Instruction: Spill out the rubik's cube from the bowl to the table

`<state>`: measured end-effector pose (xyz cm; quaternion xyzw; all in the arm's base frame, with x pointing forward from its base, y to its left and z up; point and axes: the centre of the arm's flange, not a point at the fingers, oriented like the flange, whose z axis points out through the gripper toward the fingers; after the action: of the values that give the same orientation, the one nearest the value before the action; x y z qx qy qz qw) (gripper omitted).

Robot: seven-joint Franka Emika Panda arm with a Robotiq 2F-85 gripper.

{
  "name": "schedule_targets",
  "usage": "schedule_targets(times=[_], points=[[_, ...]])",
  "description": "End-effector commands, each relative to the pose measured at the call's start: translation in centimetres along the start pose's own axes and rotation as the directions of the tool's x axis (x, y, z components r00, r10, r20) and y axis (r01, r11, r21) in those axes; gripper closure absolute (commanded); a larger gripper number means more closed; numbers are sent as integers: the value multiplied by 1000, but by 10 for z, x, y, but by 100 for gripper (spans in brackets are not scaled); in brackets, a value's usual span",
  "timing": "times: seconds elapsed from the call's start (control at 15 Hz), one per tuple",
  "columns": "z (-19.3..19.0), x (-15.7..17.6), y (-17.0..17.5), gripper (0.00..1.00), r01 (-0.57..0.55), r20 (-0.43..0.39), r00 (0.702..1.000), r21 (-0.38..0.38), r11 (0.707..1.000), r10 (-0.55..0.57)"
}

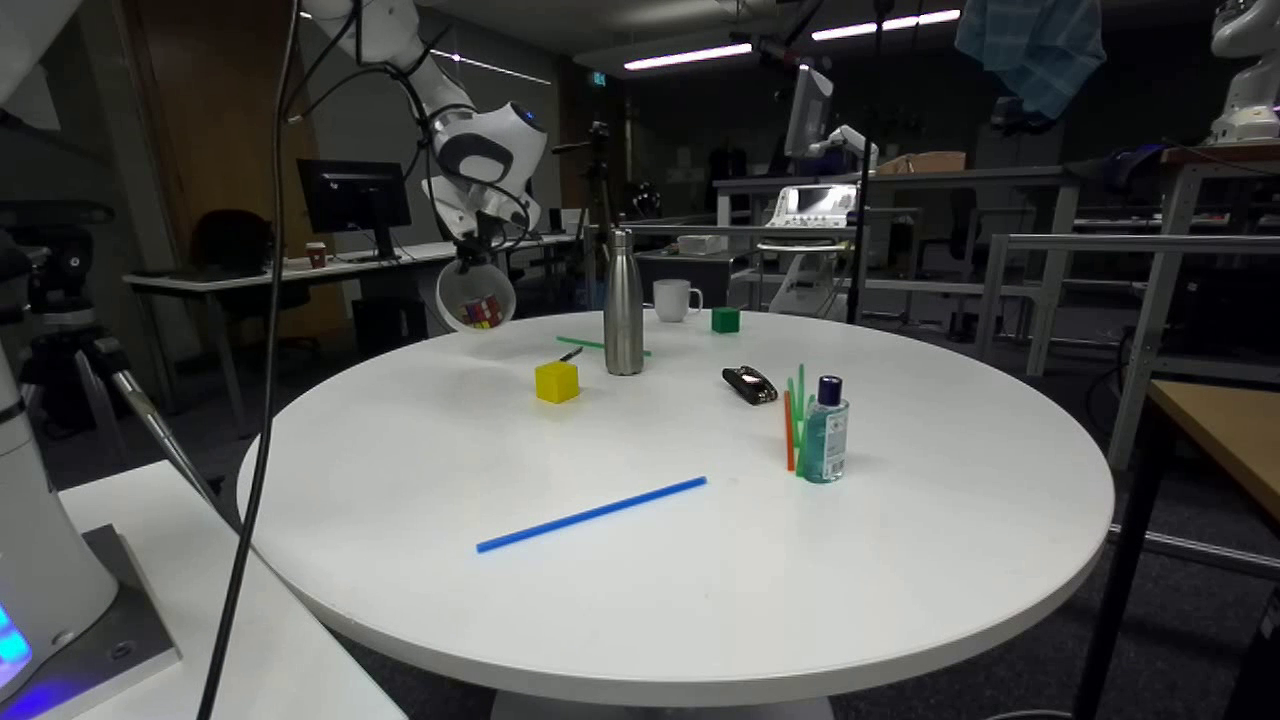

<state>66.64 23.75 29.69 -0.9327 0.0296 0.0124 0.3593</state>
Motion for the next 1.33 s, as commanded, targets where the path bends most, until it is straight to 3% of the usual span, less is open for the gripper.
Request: schedule_targets(times=[0.0,1.27], points=[[-11,13,-6,97,12,29,999,104,994,-15],[-2,19,18,97,-42,81,996,221,974,24]])
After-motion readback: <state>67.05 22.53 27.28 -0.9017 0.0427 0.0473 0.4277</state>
